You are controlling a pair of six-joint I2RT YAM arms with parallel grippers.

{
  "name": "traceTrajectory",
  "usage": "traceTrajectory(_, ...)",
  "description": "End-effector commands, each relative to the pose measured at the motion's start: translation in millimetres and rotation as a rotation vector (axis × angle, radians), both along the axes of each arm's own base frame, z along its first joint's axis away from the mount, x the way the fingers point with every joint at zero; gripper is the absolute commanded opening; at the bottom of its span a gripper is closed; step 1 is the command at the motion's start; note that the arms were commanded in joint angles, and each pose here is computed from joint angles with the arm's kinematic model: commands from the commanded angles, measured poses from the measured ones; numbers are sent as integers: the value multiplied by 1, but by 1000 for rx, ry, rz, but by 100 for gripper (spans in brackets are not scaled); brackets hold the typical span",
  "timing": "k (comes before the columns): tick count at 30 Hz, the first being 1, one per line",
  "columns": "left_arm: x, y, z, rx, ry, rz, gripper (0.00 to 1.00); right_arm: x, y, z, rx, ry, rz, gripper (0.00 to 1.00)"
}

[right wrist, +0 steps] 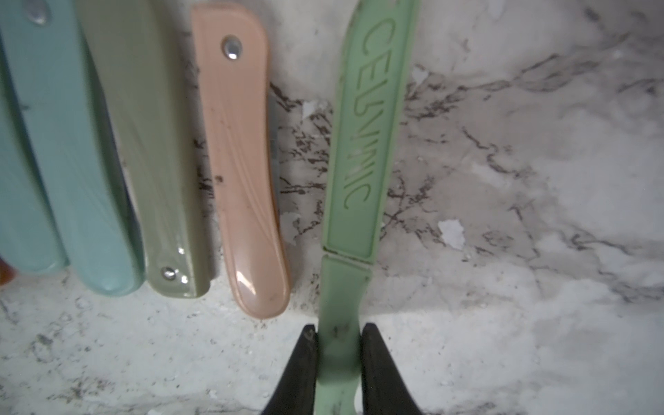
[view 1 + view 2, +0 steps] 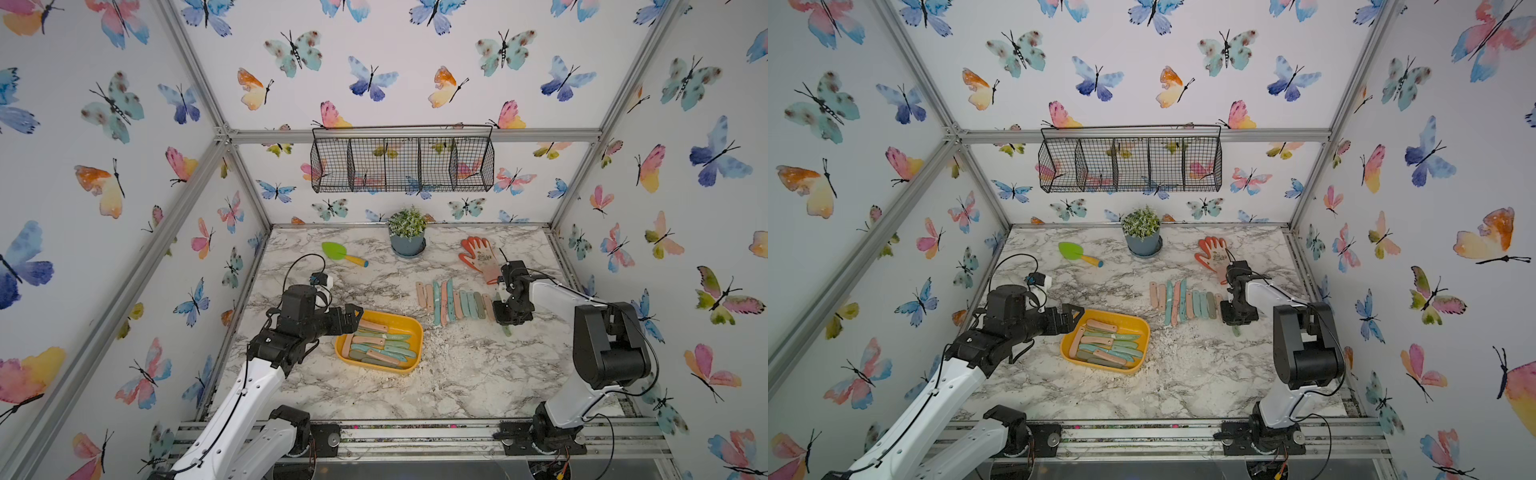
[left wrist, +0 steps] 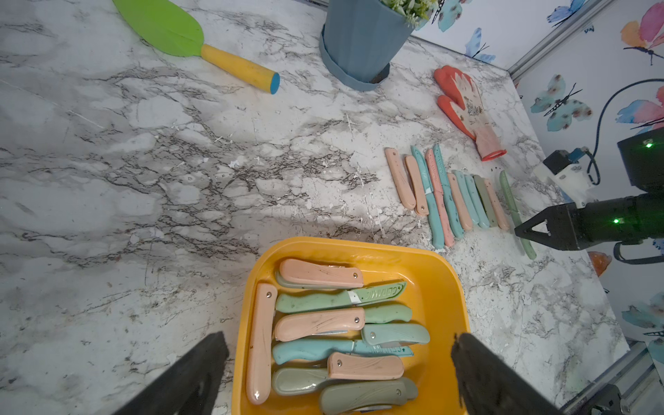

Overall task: Take the fruit knife out of the storage box
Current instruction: Place the fruit knife at the center of the board.

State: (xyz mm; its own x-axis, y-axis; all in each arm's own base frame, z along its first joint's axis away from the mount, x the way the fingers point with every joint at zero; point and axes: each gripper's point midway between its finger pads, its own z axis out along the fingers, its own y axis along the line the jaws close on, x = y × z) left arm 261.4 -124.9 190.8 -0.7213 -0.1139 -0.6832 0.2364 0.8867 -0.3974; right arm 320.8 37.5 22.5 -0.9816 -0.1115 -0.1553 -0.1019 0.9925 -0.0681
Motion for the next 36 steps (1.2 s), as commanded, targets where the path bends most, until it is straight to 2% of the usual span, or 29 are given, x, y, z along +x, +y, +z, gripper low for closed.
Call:
traceTrajectory(1, 2, 0, 12, 7, -37, -1, 98, 5, 0, 0, 1, 1, 6, 23)
traceTrajectory(27, 3, 2, 9, 16, -30, 10, 98, 9, 6, -9, 30, 8, 18, 24)
traceTrajectory(36, 3, 3, 10, 18, -32, 14, 98, 10, 6, -9, 27, 7, 14, 28)
